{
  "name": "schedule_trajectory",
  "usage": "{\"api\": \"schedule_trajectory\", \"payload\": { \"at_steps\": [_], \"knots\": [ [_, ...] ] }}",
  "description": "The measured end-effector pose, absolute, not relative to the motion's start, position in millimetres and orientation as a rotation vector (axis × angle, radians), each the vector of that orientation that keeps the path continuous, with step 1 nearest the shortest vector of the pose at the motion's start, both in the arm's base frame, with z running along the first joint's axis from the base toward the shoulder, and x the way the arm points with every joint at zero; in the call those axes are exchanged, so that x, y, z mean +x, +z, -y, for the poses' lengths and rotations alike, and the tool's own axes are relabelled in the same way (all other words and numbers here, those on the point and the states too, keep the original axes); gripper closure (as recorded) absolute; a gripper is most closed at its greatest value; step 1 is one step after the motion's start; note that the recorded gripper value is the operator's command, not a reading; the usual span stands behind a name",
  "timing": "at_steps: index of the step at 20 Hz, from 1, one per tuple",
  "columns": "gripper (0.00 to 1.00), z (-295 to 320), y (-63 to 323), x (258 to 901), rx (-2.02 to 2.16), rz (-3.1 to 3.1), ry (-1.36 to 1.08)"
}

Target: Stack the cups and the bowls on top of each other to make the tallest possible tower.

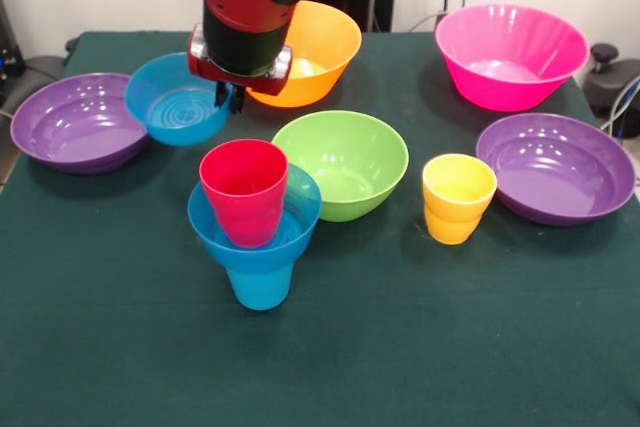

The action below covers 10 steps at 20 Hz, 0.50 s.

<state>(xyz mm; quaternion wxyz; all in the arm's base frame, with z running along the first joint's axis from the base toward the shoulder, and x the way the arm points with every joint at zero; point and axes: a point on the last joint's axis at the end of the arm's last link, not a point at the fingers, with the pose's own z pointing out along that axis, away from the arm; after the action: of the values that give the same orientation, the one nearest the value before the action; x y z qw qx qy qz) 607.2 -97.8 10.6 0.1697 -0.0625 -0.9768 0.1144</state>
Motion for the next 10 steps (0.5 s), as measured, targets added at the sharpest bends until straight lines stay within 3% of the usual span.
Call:
{"api": "schedule_trajectory", "payload": {
  "at_steps": [10],
  "knots": [
    [1.00, 110, 21, 602, -0.196, 2.703, 0.420]
  ]
}}
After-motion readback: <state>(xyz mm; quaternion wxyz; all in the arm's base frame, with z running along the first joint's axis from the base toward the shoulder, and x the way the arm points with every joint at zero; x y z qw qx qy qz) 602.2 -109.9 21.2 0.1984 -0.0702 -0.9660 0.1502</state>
